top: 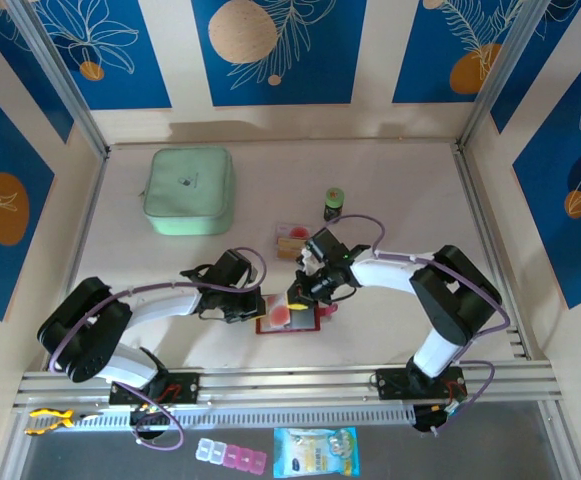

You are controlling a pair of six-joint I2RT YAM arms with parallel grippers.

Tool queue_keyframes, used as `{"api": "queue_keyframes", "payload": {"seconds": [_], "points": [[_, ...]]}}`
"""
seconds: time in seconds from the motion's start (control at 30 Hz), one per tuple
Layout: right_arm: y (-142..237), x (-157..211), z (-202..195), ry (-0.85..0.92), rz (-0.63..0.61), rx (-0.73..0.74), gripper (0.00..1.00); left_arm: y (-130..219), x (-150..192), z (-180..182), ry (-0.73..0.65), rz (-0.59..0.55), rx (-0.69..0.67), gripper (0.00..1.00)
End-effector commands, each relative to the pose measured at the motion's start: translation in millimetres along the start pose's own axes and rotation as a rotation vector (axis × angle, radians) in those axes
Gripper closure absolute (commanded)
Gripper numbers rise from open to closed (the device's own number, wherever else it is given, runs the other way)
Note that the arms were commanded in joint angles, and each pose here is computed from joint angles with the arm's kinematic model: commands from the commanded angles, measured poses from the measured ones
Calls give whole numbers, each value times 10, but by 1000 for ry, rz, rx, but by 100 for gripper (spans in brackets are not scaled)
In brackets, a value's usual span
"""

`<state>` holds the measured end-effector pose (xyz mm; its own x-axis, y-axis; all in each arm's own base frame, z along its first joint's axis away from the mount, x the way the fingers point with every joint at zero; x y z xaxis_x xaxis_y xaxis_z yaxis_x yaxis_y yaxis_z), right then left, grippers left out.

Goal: Take the credit cards out of the card holder

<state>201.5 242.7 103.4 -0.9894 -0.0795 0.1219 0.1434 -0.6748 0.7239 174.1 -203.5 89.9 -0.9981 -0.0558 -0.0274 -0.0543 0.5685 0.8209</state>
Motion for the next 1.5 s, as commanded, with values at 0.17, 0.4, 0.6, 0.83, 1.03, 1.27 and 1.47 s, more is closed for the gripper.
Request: {"api": "queue_keyframes", "payload": {"seconds": [0.17,0.4,0.6,0.83,1.03,1.27,1.47], "points": [[215,88,-115,12,-15,95,99,-2,58,80,-3,27,-61,94],[359,134,-97,31,-41,169,99,22,44,52,-7,22,-59,94],[387,159,-26,48,-47,188,99,38,44,38,-8,20,-55,93],[305,179,66,71,-48,265,98,67,60,44,-2,13,-49,93],[238,197,122,86,-40,338,98,98,87,55,2,8,-47,93],[180,218,197,89,-30,332,97,95,112,78,17,7,-35,92],[153,221,264,78,-25,279,88,84,129,99,25,7,-30,92]]}}
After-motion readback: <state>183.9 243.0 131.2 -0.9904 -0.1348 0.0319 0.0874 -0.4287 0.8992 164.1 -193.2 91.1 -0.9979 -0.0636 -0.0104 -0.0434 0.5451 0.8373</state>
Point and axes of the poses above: each hand's point on the last joint's axis, 136 mm out from that joint toward the fingers, its own y axis back along the fingers, its own z axis along the line the jaws close on, x = y × z, the point moved 8 cm from there along y, back along the fingers
